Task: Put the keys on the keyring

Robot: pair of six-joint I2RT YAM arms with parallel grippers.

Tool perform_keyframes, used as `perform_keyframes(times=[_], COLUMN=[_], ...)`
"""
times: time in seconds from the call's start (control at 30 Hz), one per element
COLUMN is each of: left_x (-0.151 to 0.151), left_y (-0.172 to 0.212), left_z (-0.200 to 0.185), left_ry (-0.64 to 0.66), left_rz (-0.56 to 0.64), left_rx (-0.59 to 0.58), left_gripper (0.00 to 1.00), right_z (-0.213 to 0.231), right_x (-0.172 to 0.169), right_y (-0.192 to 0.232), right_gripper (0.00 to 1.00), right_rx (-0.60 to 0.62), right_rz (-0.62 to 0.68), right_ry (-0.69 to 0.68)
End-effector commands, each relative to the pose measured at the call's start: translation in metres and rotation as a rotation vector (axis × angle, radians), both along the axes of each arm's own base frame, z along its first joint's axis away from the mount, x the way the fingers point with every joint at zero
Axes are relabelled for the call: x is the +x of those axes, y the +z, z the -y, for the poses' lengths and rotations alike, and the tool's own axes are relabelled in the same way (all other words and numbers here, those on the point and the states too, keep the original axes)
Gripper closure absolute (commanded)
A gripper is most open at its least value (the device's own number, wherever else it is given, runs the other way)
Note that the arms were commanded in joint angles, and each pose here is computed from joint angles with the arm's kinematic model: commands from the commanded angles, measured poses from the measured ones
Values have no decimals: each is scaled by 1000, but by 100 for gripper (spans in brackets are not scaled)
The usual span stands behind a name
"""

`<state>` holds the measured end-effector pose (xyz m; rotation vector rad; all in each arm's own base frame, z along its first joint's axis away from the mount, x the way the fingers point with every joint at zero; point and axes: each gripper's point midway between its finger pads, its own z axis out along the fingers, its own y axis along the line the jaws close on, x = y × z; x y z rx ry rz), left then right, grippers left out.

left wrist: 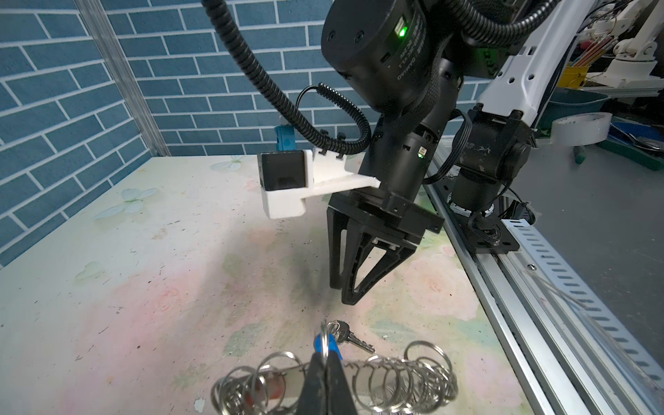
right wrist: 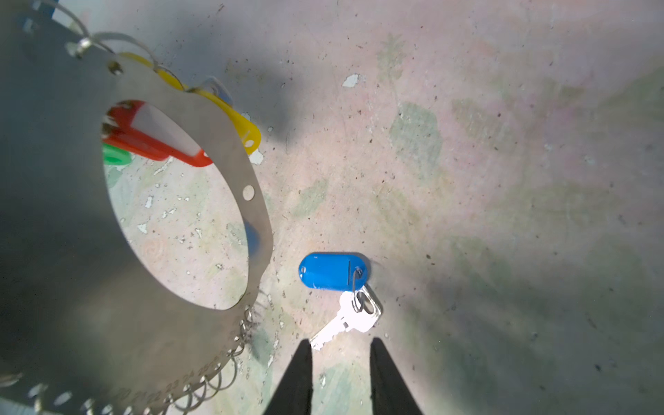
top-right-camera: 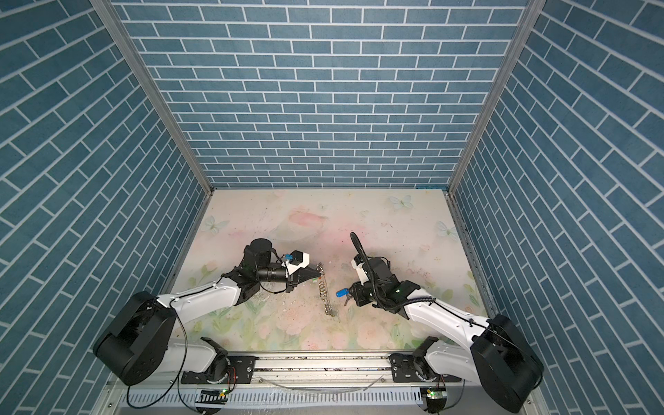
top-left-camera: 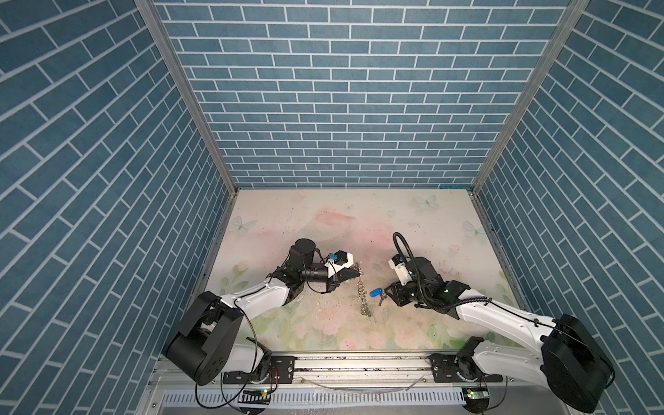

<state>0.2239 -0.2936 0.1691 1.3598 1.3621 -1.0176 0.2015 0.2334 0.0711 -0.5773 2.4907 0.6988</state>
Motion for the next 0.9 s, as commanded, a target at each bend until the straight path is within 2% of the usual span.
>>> perform_keyframes(times=[0.0,0.17,0.33,0.6,0.87], left_x=[-1,-1,-1,-1,-2], left_y=[11,11,11,12,12], left_z=[-1,-1,-1,-1,0], left_ry=[-9,-10,-10,-13,-20], left_rz=[55,54,57,56,51], left_rx=[-29,-30,-30,-32,-34], left_gripper=[100,100,100,100,100], right_z=[-7,-14,-7,-4,-7], right_x=[5,3,3,0,6], right_y=[-3,-13,-24,-38,-41], right_gripper=[76,79,79,77,82], right_rx=[10,17,-31,-42,-67], right_rz=[39,79,118,165,196], right_ry=[12,69,52,45,51])
